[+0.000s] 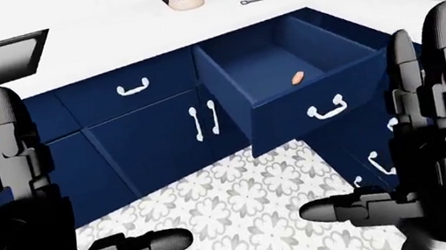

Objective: Close the right drawer.

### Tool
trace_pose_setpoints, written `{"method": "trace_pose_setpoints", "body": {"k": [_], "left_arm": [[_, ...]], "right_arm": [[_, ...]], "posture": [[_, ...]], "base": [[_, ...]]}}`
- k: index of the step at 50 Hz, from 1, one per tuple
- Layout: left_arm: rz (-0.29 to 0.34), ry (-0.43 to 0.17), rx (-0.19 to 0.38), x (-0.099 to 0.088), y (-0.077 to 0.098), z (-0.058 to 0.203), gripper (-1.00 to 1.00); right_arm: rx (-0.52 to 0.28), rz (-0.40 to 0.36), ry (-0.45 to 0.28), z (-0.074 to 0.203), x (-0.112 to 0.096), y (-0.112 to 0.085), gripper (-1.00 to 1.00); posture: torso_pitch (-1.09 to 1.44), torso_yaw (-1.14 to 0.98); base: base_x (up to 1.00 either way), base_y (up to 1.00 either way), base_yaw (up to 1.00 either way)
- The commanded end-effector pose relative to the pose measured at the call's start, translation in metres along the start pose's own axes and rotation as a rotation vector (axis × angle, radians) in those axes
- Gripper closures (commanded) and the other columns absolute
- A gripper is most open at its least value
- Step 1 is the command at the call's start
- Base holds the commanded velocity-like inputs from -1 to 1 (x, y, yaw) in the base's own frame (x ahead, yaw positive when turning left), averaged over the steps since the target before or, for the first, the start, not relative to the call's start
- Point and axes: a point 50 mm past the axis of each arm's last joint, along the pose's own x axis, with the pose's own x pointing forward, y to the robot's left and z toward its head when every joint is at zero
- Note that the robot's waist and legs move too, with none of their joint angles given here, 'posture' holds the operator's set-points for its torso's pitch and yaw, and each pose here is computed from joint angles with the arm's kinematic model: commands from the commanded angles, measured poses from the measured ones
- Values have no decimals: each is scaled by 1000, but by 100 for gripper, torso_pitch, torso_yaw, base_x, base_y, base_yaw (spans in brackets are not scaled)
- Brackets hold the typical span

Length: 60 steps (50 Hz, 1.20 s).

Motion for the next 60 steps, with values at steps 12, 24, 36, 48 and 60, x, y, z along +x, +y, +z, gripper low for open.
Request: {"method": "trace_pose_setpoints", "body": {"k": [12,24,36,48,60], "left_arm": [[-15,-47,3,1,-2,7,-100],[-17,-45,-1,1,-3,7,-100],[-19,-42,-6,0,-3,7,-100],[-21,-40,-9,-1,-4,7,-100],[-22,-40,-11,-1,-5,7,-100]], "right_arm": [[2,-7,-39,6,1,-1,-100],[5,-3,-36,5,0,-1,-100],[5,-3,-36,5,0,0,-100],[7,2,-34,4,-1,1,-100],[6,9,-32,4,-1,2,-100]], "posture": [[0,0],[0,0],[0,0],[0,0],[0,0]], "base": [[0,0,-25],[0,0,-24],[0,0,-25],[0,0,-24],[0,0,-25]]}}
